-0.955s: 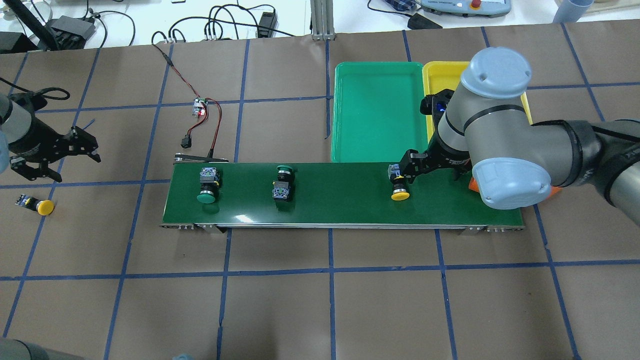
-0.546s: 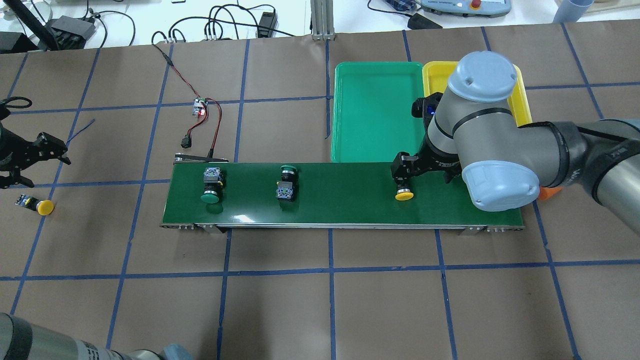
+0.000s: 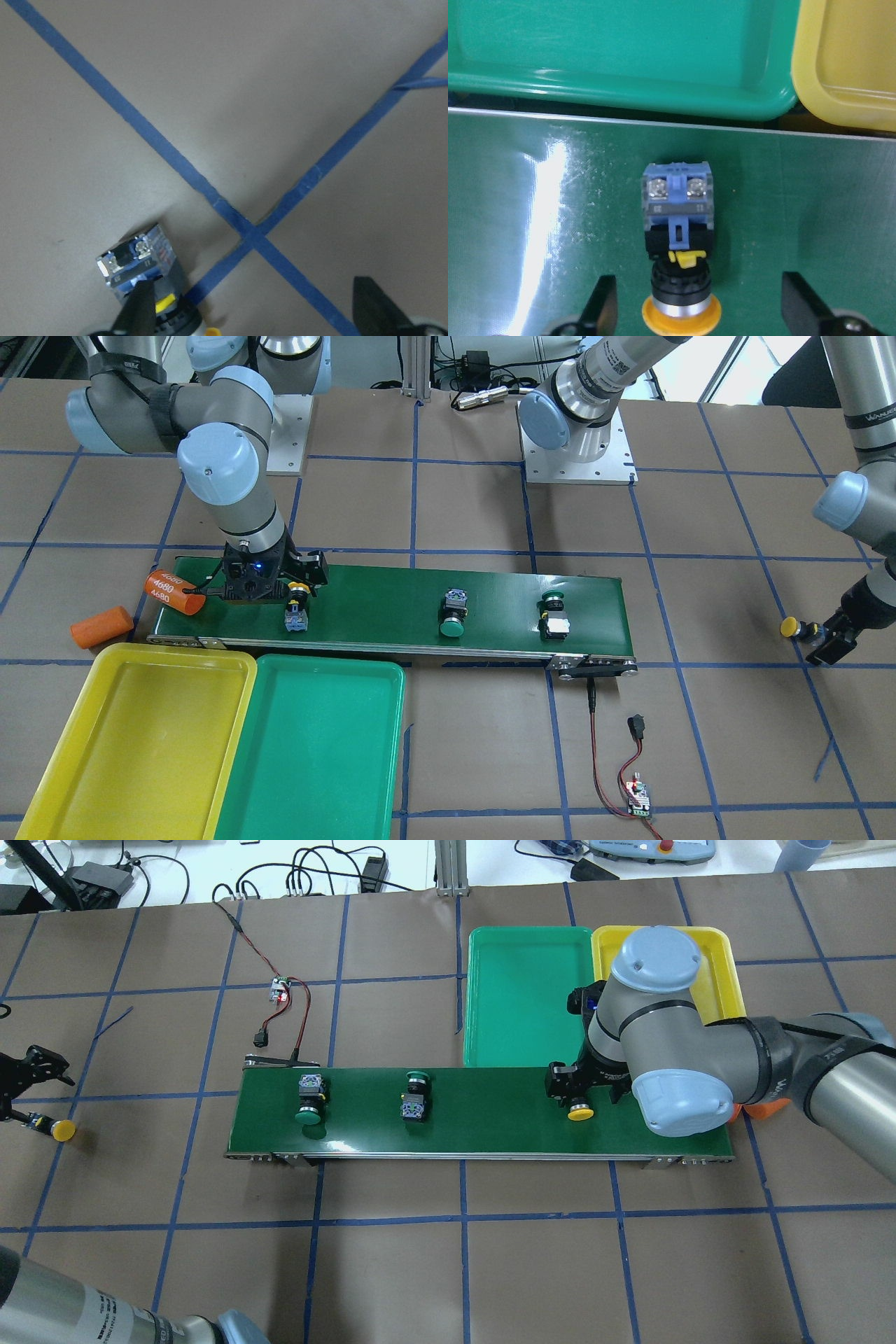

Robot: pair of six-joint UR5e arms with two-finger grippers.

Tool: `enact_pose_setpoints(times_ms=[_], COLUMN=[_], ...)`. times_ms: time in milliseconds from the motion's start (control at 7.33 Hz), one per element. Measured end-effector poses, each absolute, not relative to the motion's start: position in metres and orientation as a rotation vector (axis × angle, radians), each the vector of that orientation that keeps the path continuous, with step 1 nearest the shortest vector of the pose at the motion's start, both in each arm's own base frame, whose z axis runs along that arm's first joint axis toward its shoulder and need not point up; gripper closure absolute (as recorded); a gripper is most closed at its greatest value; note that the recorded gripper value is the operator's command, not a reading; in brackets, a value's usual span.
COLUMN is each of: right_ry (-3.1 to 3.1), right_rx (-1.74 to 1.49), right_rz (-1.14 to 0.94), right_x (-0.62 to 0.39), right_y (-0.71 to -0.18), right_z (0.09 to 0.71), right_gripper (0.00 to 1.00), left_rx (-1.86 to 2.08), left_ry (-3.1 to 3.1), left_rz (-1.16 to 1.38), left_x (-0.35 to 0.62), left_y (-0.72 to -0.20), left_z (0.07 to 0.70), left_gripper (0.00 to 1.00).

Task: Sort buttons by color to trays

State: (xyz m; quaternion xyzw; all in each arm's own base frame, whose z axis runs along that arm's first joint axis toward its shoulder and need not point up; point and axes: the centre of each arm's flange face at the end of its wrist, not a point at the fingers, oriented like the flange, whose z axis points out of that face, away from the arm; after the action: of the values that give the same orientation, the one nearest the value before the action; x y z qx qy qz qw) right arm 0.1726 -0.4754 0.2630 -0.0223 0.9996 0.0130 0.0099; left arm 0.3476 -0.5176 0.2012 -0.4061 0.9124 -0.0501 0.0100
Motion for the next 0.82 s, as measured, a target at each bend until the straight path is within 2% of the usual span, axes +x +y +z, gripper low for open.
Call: enact_pose_setpoints(times_ms=[136,409,546,682,819], right_ry=[3.121,3.121,3.123,3.124,3.125], right_rx=[-0.073,-0.076,-0.078,-0.082,-0.092], right_rz=[0.046,0.068,0.075,0.077,0.074], right_x=[0.173,0.172,0.172,0.172,0.172], right_y=[-0.475,-0.474,-0.473,-0.473,-0.474], right_z=[0.262,0.259,0.258,0.257,0.258], right_gripper=[0.52,0.52,0.67,0.81,0.88], left_rx=[-1.280,-1.322,-1.333,-1.340,-1.344], left_ry=[2.841,2.829,2.829,2.833,2.839], left_rz=[-0.141,-0.093,-0.073,-0.049,-0.022], left_x=[0.351,0.361,0.365,0.367,0.367], left_y=[-0.514,-0.500,-0.496,-0.494,-0.492], left_z=[0.199,0.190,0.188,0.187,0.185], left_gripper=[0.00,0.00,0.07,0.19,0.58])
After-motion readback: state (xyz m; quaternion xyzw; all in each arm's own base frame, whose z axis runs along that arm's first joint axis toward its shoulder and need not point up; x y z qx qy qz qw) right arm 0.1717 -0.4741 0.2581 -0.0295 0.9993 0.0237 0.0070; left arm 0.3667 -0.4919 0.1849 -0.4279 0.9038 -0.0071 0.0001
